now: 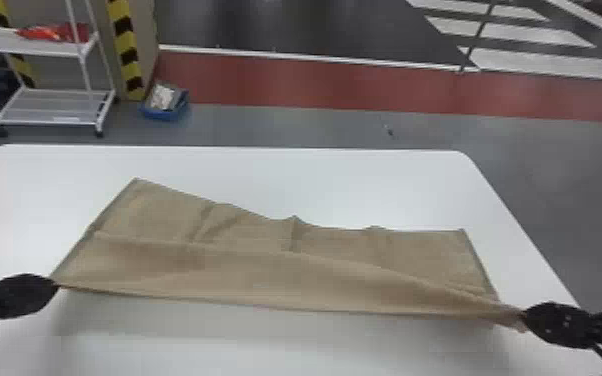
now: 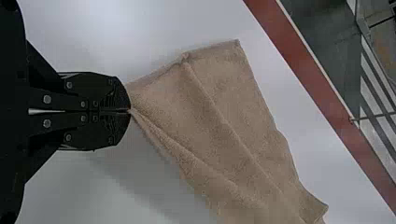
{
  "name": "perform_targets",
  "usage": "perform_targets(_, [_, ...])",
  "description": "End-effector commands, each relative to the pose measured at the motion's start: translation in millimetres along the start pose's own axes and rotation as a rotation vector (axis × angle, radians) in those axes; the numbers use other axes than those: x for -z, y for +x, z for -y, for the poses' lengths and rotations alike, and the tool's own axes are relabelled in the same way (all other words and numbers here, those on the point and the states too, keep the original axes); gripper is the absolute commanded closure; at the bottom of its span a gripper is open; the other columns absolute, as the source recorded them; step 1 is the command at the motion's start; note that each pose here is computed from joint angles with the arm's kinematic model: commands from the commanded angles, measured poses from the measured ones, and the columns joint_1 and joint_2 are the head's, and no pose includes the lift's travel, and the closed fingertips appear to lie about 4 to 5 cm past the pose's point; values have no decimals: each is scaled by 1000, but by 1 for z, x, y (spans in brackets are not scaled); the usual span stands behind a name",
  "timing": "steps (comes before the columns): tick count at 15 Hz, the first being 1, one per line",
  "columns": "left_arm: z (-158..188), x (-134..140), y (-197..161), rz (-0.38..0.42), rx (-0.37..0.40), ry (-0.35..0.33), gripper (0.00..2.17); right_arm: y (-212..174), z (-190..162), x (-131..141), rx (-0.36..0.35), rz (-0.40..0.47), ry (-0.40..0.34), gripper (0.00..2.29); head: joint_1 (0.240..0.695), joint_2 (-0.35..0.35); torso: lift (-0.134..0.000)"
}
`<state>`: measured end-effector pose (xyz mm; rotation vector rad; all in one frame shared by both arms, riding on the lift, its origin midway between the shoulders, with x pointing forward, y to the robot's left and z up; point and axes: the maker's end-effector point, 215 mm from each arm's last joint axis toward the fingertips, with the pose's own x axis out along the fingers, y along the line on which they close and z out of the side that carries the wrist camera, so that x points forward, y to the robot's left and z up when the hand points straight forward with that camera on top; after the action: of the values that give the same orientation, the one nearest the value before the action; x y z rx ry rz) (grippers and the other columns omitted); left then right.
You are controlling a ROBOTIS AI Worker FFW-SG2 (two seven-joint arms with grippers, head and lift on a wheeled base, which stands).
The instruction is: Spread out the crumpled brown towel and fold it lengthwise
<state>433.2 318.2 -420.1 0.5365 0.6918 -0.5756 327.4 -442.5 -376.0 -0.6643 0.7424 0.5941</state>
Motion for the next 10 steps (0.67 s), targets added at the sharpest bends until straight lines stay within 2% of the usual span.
perform_targets(1, [-14,10,-13,-17,-25,0,1376,-12,14,6,27,-2,3,1831,695,-184,-124])
perform_targets(5, [-29,14,-35,-18,-48,2,1376,-24,38,5,66,15,-5,1831,695,-177,-124])
perform_targets(10, [-29,20,-56,-31,-21,14,1376,-30,48,16,79,2,11,1831,695,-189,-124])
